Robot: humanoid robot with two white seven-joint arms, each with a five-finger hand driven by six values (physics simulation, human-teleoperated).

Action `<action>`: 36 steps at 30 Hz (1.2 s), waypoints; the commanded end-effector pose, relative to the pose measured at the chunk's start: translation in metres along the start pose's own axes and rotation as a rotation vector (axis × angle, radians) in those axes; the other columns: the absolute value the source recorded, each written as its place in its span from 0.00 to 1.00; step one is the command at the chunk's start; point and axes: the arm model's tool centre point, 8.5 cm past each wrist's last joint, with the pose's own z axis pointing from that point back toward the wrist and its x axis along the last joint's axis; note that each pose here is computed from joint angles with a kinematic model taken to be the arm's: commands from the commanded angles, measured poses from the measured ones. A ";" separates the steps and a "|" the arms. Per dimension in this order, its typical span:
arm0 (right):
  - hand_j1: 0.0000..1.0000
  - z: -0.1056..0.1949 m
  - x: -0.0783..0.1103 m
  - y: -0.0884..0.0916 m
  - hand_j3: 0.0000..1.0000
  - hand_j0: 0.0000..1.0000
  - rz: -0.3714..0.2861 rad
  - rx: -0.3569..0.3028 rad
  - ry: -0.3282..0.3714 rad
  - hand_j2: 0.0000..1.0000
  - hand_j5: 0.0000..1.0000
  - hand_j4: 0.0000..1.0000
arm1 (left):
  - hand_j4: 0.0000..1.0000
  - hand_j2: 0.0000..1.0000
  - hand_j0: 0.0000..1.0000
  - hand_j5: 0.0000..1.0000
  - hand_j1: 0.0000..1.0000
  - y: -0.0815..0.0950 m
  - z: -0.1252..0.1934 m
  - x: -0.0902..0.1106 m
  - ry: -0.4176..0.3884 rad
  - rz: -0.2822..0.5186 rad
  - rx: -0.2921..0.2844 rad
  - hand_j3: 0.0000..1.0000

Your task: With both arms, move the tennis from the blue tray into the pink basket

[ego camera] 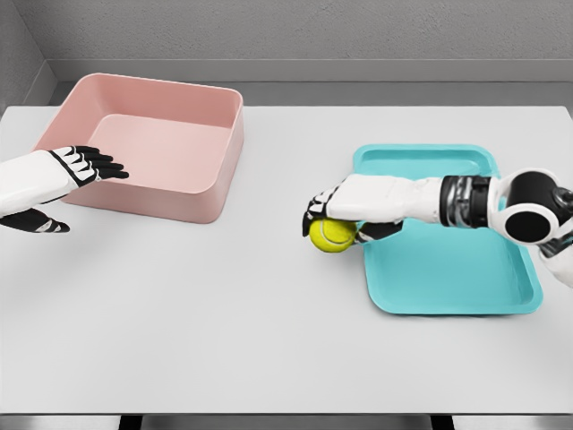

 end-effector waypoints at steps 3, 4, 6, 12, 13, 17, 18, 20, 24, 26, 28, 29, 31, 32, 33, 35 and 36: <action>0.50 -0.023 0.017 -0.001 0.50 0.50 0.005 0.004 -0.073 0.50 0.50 0.50 | 1.00 1.00 1.00 1.00 1.00 0.001 0.001 0.000 0.001 0.004 0.004 1.00; 0.50 -0.028 0.020 -0.004 0.50 0.50 0.012 0.003 -0.088 0.50 0.50 0.50 | 1.00 1.00 1.00 1.00 1.00 0.001 0.001 0.000 0.001 0.004 0.004 1.00; 0.50 -0.036 0.027 -0.008 0.50 0.50 0.019 -0.002 -0.111 0.50 0.50 0.50 | 1.00 1.00 1.00 1.00 1.00 0.001 0.001 0.000 0.001 0.004 0.004 1.00; 0.50 -0.062 0.048 -0.015 0.50 0.50 0.037 0.005 -0.177 0.50 0.50 0.50 | 1.00 1.00 1.00 1.00 1.00 0.000 0.000 0.003 -0.008 0.004 0.000 1.00; 0.50 -0.063 0.049 -0.015 0.50 0.50 0.037 0.007 -0.181 0.50 0.50 0.50 | 1.00 1.00 1.00 1.00 1.00 0.000 -0.001 0.003 -0.008 0.005 0.001 1.00; 0.50 -0.073 0.058 -0.016 0.50 0.50 0.048 0.016 -0.209 0.50 0.50 0.50 | 1.00 1.00 1.00 1.00 1.00 -0.001 0.000 0.003 -0.008 0.006 0.001 1.00; 0.50 -0.075 0.059 -0.016 0.50 0.50 0.046 0.024 -0.207 0.50 0.50 0.50 | 1.00 1.00 1.00 1.00 1.00 -0.001 0.000 0.003 -0.008 0.006 0.001 1.00; 0.52 -0.076 0.058 -0.018 0.52 0.52 0.042 0.022 -0.195 0.52 0.52 0.52 | 1.00 1.00 1.00 1.00 1.00 -0.001 -0.001 0.003 -0.010 0.006 0.003 1.00; 1.00 -0.076 0.052 -0.018 1.00 1.00 0.005 0.025 -0.141 1.00 1.00 1.00 | 1.00 1.00 1.00 1.00 1.00 0.001 -0.001 0.003 -0.009 0.005 0.008 1.00; 1.00 -0.076 0.052 -0.018 1.00 1.00 0.006 0.024 -0.142 1.00 1.00 1.00 | 1.00 1.00 1.00 1.00 1.00 0.000 -0.002 0.003 -0.010 0.007 0.007 1.00; 1.00 -0.076 0.052 -0.018 1.00 1.00 0.008 0.024 -0.142 1.00 1.00 1.00 | 1.00 1.00 1.00 1.00 1.00 -0.001 -0.002 0.004 -0.013 0.008 0.005 1.00; 1.00 -0.076 0.052 -0.018 1.00 1.00 0.008 0.024 -0.142 1.00 1.00 1.00 | 1.00 1.00 1.00 1.00 1.00 -0.001 -0.002 0.004 -0.012 0.008 0.007 1.00; 1.00 -0.075 0.052 -0.019 1.00 1.00 0.008 0.021 -0.139 1.00 1.00 1.00 | 1.00 1.00 1.00 1.00 1.00 0.000 -0.003 0.004 -0.013 0.007 0.010 1.00; 1.00 -0.073 0.050 -0.020 1.00 1.00 0.010 0.018 -0.131 1.00 1.00 1.00 | 1.00 1.00 1.00 1.00 1.00 0.001 -0.003 0.004 -0.014 0.005 0.012 1.00; 1.00 -0.070 0.048 -0.024 1.00 1.00 0.017 0.013 -0.125 1.00 1.00 1.00 | 1.00 1.00 1.00 1.00 1.00 0.002 -0.002 0.004 -0.012 0.003 0.011 1.00; 1.00 -0.047 0.031 -0.036 1.00 1.00 0.035 -0.020 -0.070 1.00 1.00 1.00 | 1.00 1.00 1.00 1.00 1.00 0.002 -0.002 0.004 -0.012 0.003 0.011 1.00; 1.00 -0.030 0.022 -0.047 1.00 1.00 0.056 -0.058 -0.045 1.00 1.00 1.00 | 1.00 1.00 1.00 1.00 1.00 0.001 -0.003 0.005 -0.016 0.004 0.007 1.00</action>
